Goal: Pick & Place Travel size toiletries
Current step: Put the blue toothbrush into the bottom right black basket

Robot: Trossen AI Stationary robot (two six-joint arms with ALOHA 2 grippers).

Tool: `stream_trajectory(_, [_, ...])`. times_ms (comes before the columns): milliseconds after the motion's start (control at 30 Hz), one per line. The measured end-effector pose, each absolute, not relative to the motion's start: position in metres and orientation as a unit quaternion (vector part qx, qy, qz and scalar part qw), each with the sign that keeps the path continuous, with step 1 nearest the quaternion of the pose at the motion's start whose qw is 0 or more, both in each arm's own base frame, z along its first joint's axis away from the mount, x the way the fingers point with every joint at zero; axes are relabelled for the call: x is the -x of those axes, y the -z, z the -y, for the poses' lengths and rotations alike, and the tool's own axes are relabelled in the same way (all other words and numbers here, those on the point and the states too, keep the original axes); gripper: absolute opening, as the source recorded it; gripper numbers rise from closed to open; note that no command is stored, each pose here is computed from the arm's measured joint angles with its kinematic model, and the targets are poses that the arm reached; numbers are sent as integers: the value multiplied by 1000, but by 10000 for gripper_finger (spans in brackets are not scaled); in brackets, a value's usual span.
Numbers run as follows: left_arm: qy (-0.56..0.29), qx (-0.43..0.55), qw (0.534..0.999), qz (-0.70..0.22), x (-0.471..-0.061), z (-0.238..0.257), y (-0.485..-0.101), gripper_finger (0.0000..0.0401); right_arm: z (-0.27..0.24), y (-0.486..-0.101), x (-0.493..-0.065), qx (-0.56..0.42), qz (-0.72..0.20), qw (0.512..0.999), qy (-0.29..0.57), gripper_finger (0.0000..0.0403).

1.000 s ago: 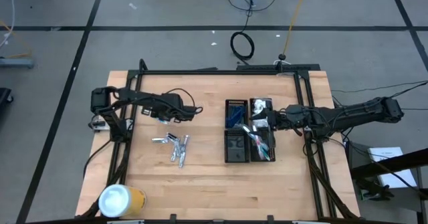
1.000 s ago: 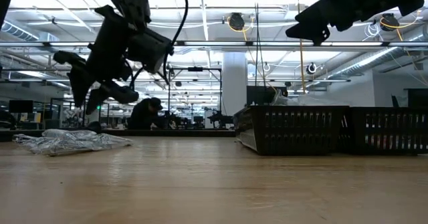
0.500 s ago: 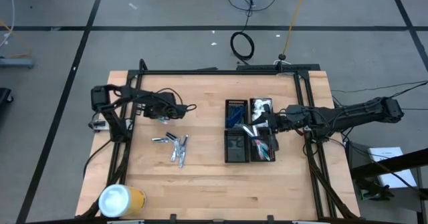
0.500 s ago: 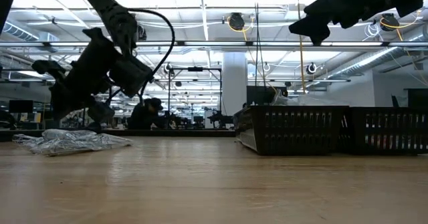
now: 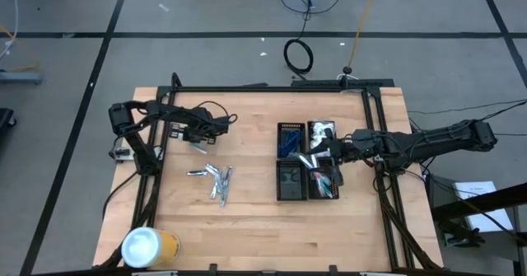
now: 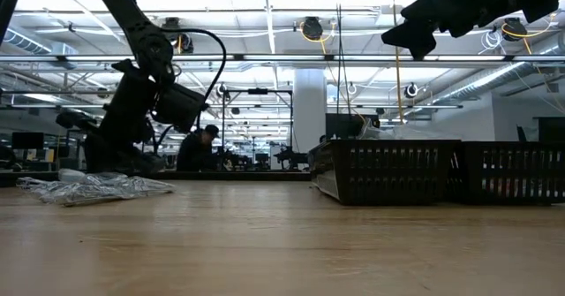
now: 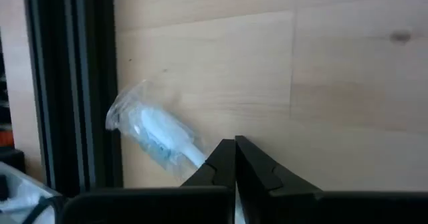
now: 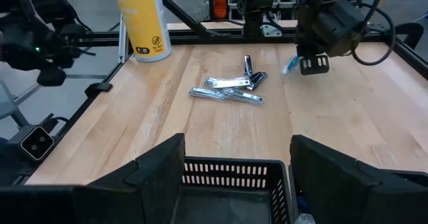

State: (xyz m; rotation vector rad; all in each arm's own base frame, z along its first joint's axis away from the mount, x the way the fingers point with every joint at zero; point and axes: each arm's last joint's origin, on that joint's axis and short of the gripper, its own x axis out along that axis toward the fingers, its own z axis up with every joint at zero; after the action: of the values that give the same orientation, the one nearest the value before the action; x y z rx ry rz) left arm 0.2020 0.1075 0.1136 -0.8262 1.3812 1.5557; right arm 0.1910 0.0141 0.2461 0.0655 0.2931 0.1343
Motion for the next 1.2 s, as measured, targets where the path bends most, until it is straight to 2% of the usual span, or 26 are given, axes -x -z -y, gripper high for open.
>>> stream_trajectory(367, [-564,297,535,-555,-235,-98,-124,8,-14,-246,-191,-33,-144,987,-67,256])
stream_trajectory(533, [-643,246,443,-574,-227,-83,-151,2,-14,-246,-191,-34,-144,987,-67,256])
stream_trajectory(667, [-665,240,378,-597,-219,-74,-162,2,-14,-246,-191,-34,-144,987,-66,256])
stream_trajectory(767, [-656,271,332,-621,-211,-71,-159,1,-14,-246,-191,-34,-144,987,-66,256])
stream_trajectory(867, [-640,307,310,-632,-203,-73,-147,2,-14,-246,-191,-34,-145,987,-66,256])
stream_trajectory(1033, [-629,345,304,-627,-189,-80,-125,4,-14,-246,-191,-43,-145,986,-65,256])
stream_trajectory(1200, [-658,342,327,-586,-183,-93,-116,1,-14,-246,-191,-46,-146,986,-65,256])
